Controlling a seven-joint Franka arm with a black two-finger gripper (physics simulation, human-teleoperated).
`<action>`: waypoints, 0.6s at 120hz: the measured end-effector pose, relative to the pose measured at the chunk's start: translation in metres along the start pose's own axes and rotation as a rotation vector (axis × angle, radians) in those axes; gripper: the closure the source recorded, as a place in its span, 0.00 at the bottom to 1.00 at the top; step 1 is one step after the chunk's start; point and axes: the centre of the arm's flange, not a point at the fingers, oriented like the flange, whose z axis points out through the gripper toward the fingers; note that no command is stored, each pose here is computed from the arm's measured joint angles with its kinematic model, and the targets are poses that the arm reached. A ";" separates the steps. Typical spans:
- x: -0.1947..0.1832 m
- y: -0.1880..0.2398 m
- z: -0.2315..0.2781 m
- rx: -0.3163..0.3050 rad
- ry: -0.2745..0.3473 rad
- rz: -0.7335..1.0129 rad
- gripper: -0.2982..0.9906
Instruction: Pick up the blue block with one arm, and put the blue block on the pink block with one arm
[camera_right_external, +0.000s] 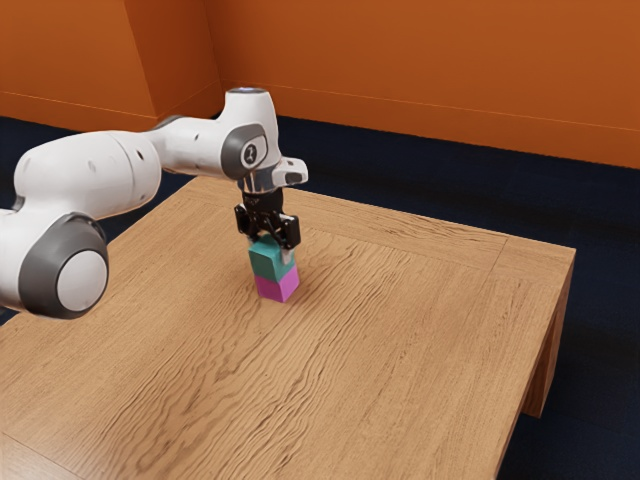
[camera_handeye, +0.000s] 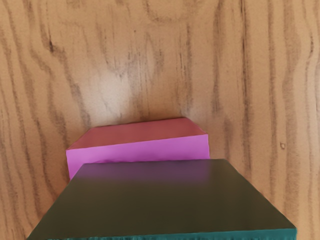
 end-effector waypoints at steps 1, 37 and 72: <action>0.000 0.000 0.000 0.000 0.000 0.000 0.31; 0.002 -0.002 -0.038 0.007 0.043 -0.003 0.25; -0.009 0.003 -0.081 0.009 0.055 0.007 0.24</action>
